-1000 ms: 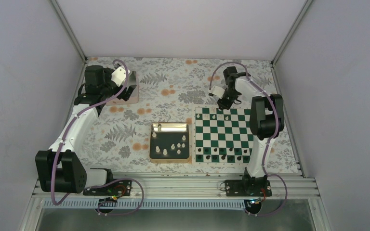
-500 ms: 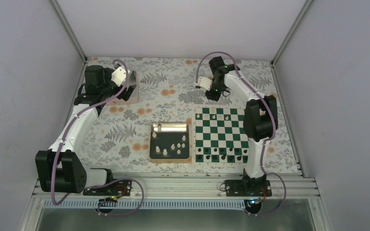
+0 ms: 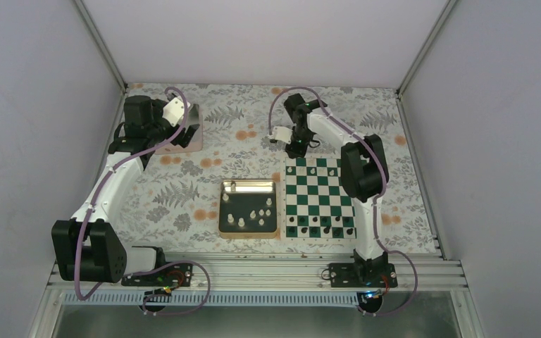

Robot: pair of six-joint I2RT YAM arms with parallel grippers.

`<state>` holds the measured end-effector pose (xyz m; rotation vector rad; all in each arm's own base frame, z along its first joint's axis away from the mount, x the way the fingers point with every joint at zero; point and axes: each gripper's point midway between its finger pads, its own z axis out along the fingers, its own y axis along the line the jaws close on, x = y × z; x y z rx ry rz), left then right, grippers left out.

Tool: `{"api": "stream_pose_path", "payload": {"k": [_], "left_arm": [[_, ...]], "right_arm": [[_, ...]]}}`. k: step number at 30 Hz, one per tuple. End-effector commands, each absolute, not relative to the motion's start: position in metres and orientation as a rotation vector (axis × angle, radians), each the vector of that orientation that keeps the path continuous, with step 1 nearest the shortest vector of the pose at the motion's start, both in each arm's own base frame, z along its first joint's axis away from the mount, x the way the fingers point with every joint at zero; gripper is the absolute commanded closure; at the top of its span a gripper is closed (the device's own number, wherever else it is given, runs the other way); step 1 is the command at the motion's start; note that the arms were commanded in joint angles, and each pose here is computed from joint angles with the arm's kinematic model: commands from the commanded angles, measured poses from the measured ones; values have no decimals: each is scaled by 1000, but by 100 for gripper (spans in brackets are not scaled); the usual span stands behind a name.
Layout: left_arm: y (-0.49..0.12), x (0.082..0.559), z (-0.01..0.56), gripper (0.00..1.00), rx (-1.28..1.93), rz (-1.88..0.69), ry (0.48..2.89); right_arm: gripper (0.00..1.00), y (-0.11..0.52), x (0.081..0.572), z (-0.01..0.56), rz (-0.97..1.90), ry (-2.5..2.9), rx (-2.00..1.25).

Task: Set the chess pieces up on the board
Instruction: Place the chess piece on the chessboard.

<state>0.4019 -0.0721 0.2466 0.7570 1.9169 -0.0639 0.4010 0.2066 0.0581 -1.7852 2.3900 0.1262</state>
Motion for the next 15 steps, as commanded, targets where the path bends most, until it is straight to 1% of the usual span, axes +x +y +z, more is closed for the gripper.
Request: {"api": "stream_pose_path", "payload": {"k": [1, 15], "left_arm": [[-72, 403, 247, 0, 774, -56, 1909], [-72, 402, 247, 0, 775, -55, 1906]], "right_arm": [[85, 208, 393, 47, 145, 2421, -1816], [85, 212, 393, 25, 170, 2441, -1829]]}}
